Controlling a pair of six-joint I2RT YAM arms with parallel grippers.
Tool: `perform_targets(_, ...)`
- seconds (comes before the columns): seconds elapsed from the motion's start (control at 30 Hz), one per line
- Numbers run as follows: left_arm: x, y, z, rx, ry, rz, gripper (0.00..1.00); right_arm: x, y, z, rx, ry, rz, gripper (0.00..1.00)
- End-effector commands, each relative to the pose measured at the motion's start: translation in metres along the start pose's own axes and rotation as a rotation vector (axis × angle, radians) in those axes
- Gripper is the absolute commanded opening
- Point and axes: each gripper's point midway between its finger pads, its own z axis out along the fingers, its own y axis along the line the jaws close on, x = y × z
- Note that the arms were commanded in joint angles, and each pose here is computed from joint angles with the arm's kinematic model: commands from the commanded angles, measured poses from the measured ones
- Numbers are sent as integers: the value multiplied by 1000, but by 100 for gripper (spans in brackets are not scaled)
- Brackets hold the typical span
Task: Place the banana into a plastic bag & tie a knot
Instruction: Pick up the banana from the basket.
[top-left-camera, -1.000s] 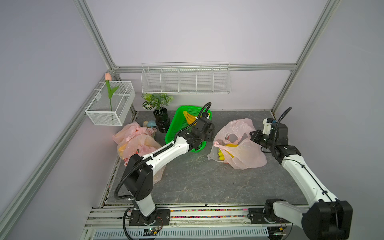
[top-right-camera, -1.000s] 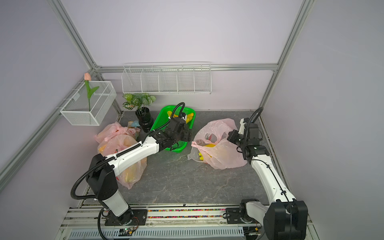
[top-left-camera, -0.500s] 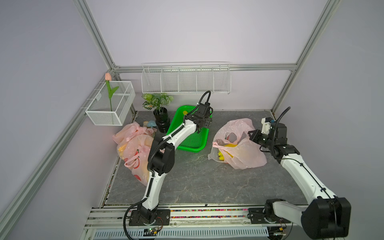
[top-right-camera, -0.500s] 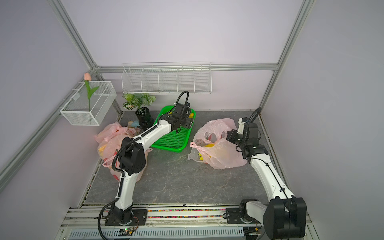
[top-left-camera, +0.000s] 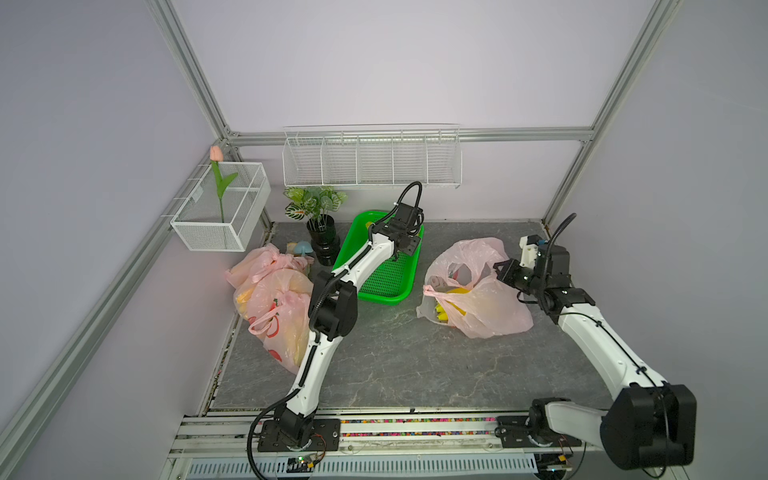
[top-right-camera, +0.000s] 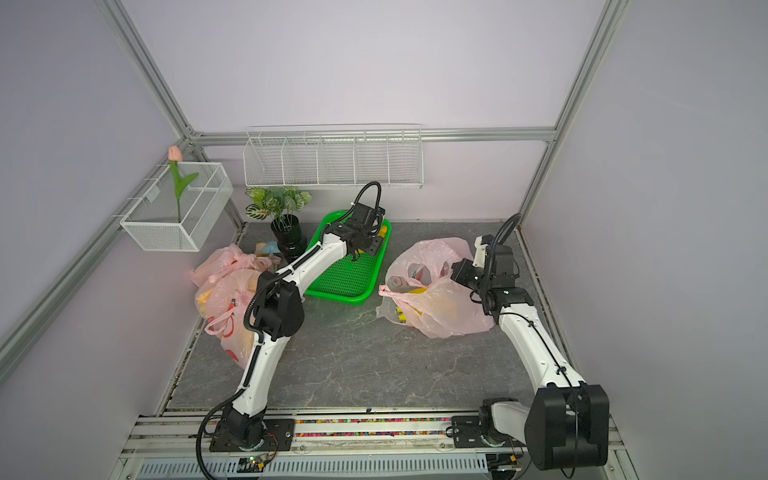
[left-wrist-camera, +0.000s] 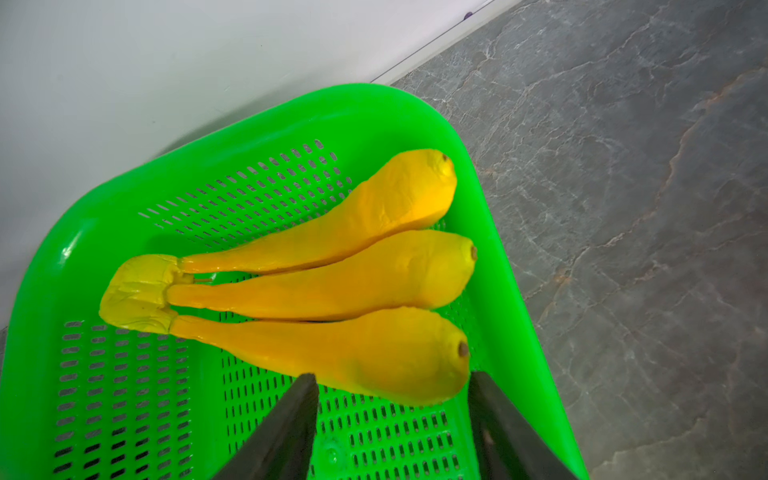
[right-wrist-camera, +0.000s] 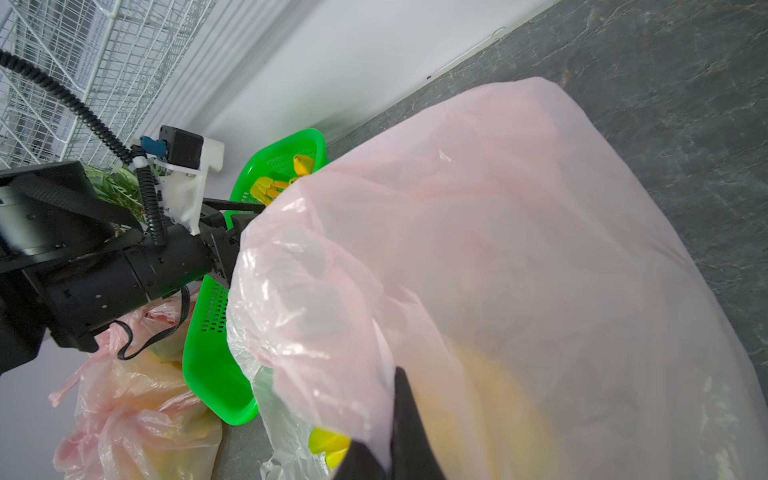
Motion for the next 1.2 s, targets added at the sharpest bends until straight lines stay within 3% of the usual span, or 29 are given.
perform_targets(0.0, 7, -5, 12, 42, 23, 56, 60, 4, -5, 5, 0, 7, -2, 7)
perform_targets(0.33, 11, -4, 35, 18, 37, 100, 58, 4, -4, 3, -4, 8, -1, 7)
perform_targets(0.57, -9, 10, 21, -51, -51, 67, 40, 5, -3, 3, -10, 14, 0, 7)
perform_targets(0.87, -34, 25, -44, -75, -190, -27, 25, 7, -1, 2, -18, 25, 3, 7)
perform_targets(1.03, -31, 7, -97, 53, -261, -56, 23, 6, 4, 1, -8, 40, -21, 7)
perform_targets(1.17, -26, -11, -146, 167, -353, -148, 20, 10, 6, 5, 1, 67, -41, 7)
